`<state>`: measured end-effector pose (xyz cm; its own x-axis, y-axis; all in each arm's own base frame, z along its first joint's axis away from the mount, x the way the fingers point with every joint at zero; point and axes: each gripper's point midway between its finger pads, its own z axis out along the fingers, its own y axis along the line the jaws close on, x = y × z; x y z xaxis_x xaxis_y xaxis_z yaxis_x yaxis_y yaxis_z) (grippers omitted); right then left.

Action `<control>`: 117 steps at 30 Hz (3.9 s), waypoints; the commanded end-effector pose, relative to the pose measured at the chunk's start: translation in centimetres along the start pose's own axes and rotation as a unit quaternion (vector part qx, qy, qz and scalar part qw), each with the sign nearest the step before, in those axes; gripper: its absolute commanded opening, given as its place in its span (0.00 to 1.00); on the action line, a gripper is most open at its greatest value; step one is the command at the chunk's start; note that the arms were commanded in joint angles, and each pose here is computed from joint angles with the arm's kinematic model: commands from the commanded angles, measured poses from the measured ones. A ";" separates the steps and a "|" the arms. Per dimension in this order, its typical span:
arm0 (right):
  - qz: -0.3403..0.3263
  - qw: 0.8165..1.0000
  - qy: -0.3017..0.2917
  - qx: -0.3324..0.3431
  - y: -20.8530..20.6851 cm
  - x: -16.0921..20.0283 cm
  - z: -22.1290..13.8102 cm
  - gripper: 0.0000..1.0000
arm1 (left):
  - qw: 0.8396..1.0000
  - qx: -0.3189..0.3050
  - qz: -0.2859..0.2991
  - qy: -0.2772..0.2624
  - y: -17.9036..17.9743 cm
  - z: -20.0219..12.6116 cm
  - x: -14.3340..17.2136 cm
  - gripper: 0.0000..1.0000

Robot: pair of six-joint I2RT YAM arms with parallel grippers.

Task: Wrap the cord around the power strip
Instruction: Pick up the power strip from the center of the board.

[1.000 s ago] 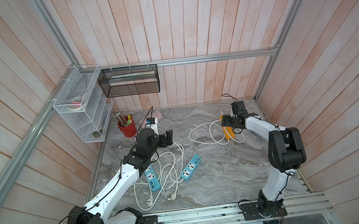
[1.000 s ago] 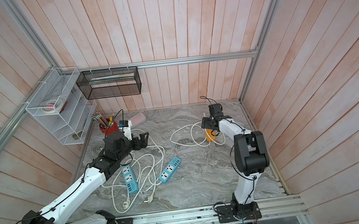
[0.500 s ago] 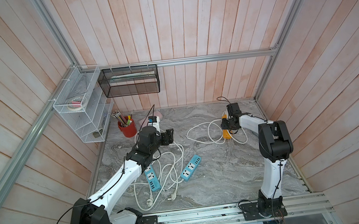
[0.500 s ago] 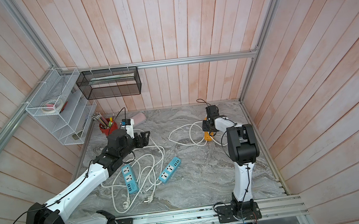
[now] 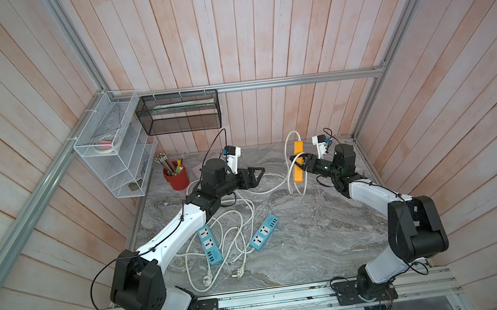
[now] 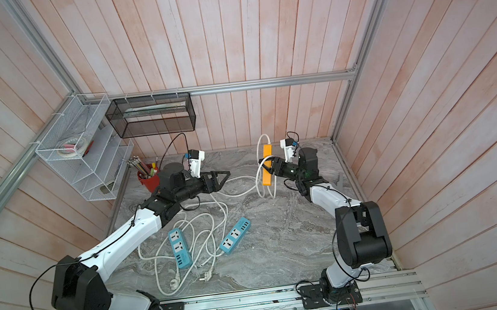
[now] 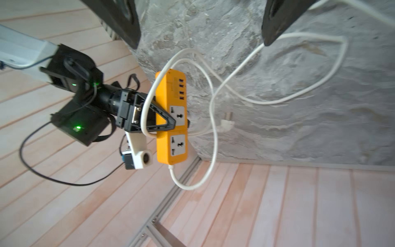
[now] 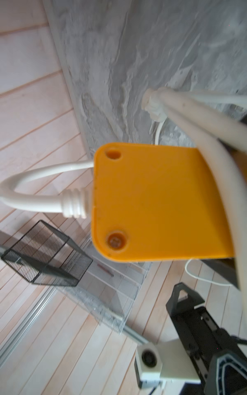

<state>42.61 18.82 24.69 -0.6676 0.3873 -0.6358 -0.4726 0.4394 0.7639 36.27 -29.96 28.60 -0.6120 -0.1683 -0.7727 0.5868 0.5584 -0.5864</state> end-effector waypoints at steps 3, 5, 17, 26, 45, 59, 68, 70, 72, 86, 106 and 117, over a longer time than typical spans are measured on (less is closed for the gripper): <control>-0.027 0.988 -0.039 -0.148 7.5 -1.7 -2.2 0.34 | 0.994 0.108 -0.027 0.018 -4.5 2.8 2.1 0.90; -0.030 0.987 -0.032 -0.157 7.7 -1.0 -2.3 0.34 | 0.993 0.111 -0.028 0.018 -4.1 3.4 2.2 0.88; -0.094 0.984 0.017 -0.150 7.8 3.0 -1.6 0.36 | 0.991 0.097 0.025 0.090 -4.4 6.8 -2.1 0.87; -0.090 0.977 0.034 -0.192 9.3 3.9 -1.8 0.35 | 0.988 0.066 0.053 0.126 -3.2 8.7 -1.1 0.88; -0.082 0.970 0.059 -0.222 9.8 5.2 -1.9 0.37 | 0.986 0.125 0.014 0.112 -4.8 10.3 -2.4 0.60; -0.017 0.987 0.029 -0.155 5.6 5.1 -3.3 0.70 | 0.996 0.059 0.018 0.058 -2.0 9.9 -5.5 0.23; 0.050 0.942 -0.003 0.332 -9.1 4.9 -9.5 0.84 | 0.978 -0.167 0.105 0.065 4.4 10.1 -7.8 0.18; 0.034 0.870 0.007 0.491 -11.6 3.7 -14.2 0.81 | 0.966 -0.217 0.109 0.088 6.1 9.8 -7.8 0.18; -0.023 0.862 -0.003 0.507 -9.7 1.8 -14.6 0.81 | 0.964 -0.225 0.094 0.103 6.7 9.8 -7.5 0.18; -0.101 0.987 0.012 0.123 6.4 1.6 1.0 0.75 | 0.986 -0.096 0.032 0.130 -0.7 9.5 -6.5 0.20; -0.081 0.996 -0.013 0.039 5.7 3.1 3.8 0.20 | 0.992 -0.006 0.051 0.114 -6.7 5.7 -8.7 0.62; -0.029 0.980 -0.099 -0.171 12.3 0.2 -1.3 0.16 | 0.988 0.129 -0.040 0.069 -4.6 0.6 -3.8 0.87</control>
<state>39.08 22.72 25.61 -0.6149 0.4823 -0.6239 -0.4841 0.3937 0.7814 37.13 -30.13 34.53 -0.7142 -0.0616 -0.6973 0.5881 0.4874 -0.6454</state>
